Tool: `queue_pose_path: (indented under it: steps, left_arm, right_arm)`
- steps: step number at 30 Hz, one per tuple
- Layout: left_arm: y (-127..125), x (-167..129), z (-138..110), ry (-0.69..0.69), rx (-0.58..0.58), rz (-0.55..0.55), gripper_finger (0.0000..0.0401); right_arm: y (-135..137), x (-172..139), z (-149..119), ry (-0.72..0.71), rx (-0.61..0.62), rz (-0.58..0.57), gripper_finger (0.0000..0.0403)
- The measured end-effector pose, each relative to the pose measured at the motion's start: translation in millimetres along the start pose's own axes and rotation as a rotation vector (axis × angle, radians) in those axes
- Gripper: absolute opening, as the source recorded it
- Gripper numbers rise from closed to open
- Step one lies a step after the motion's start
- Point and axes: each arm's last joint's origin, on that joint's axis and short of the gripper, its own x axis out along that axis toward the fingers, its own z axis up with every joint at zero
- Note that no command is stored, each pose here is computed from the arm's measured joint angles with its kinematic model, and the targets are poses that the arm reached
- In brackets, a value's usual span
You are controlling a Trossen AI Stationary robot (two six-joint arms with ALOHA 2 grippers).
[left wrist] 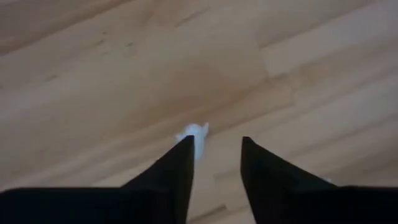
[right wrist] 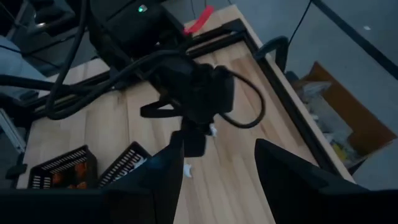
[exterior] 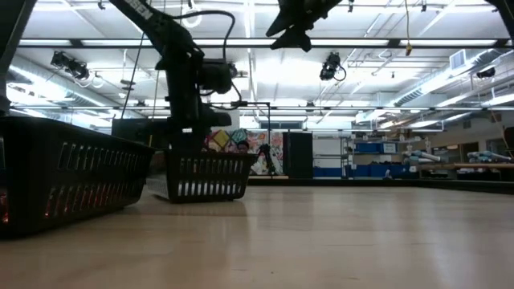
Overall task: Sort Halloween decoration
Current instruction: Put the white ghost toy into the middle black basket
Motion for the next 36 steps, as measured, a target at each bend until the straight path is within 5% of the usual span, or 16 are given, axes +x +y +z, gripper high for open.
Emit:
queue_pose_path:
  steps: [7, 14, 22, 36]
  left_arm:
    - [10.4, 10.3, 7.9, 0.013, -0.101, 0.002, 0.0181]
    - [29.3, 30.9, 5.0, 0.079, -0.194, -0.064, 0.0183]
    - [24.0, 43.2, -1.1, 0.139, -0.171, -0.083, 0.0183]
    - [21.9, 49.8, -5.6, 0.133, -0.129, -0.011, 0.0127]
  right_arm:
    - [4.9, 9.1, -0.7, 0.011, -0.009, 0.001, 0.0203]
    - [5.8, 9.4, 2.2, -0.018, -0.005, -0.011, 0.0203]
    - [5.6, 9.3, 5.5, -0.05, -0.013, -0.016, 0.0203]
    - [5.6, 9.3, 5.8, -0.053, 0.009, -0.016, 0.0203]
